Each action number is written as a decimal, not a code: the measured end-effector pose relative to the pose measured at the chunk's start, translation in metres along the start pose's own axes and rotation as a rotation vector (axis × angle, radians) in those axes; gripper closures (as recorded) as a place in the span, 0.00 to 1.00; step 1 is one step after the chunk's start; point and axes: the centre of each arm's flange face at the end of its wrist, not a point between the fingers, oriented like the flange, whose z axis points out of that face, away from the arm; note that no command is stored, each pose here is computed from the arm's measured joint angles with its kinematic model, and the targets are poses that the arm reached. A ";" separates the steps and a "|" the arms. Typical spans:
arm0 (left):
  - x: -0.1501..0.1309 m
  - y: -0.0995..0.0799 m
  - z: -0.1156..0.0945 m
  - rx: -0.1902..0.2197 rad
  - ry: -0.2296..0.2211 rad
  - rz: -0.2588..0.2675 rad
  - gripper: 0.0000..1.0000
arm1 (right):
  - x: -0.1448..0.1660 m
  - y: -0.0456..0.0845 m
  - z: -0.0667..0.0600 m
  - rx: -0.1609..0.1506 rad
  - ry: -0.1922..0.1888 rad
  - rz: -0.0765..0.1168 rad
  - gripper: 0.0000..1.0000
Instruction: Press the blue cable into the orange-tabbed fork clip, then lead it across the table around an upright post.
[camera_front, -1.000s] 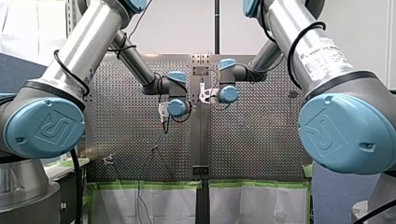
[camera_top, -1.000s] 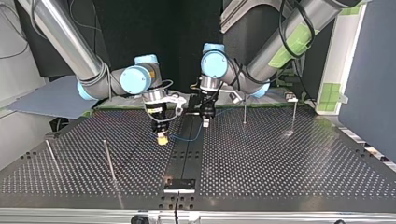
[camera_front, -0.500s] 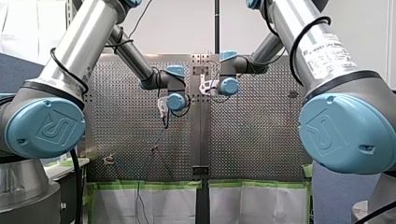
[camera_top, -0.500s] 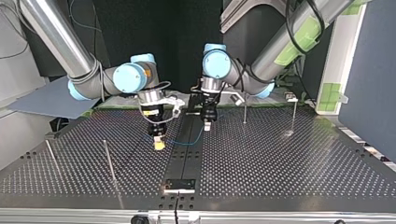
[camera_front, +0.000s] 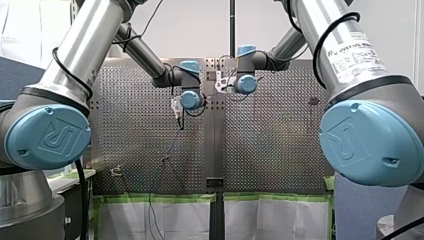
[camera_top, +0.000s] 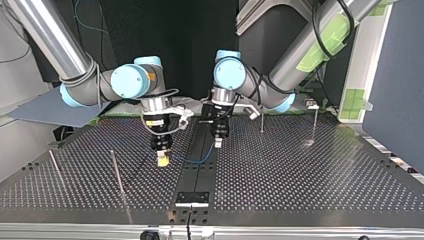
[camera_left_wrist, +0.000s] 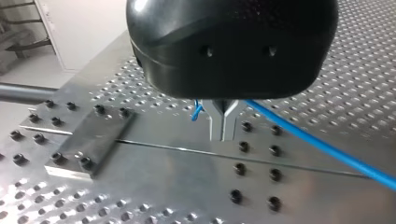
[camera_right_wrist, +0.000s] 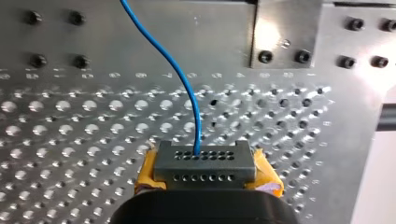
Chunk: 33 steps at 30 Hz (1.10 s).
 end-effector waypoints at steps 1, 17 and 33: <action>-0.002 -0.001 0.001 0.002 -0.001 -0.004 1.00 | 0.003 0.001 0.000 -0.002 0.004 0.000 1.00; -0.023 -0.015 0.014 0.025 -0.028 -0.048 1.00 | 0.025 0.005 0.004 -0.011 0.019 0.001 1.00; -0.049 -0.035 0.023 0.052 -0.043 -0.073 1.00 | 0.047 0.007 0.008 -0.023 0.035 0.003 1.00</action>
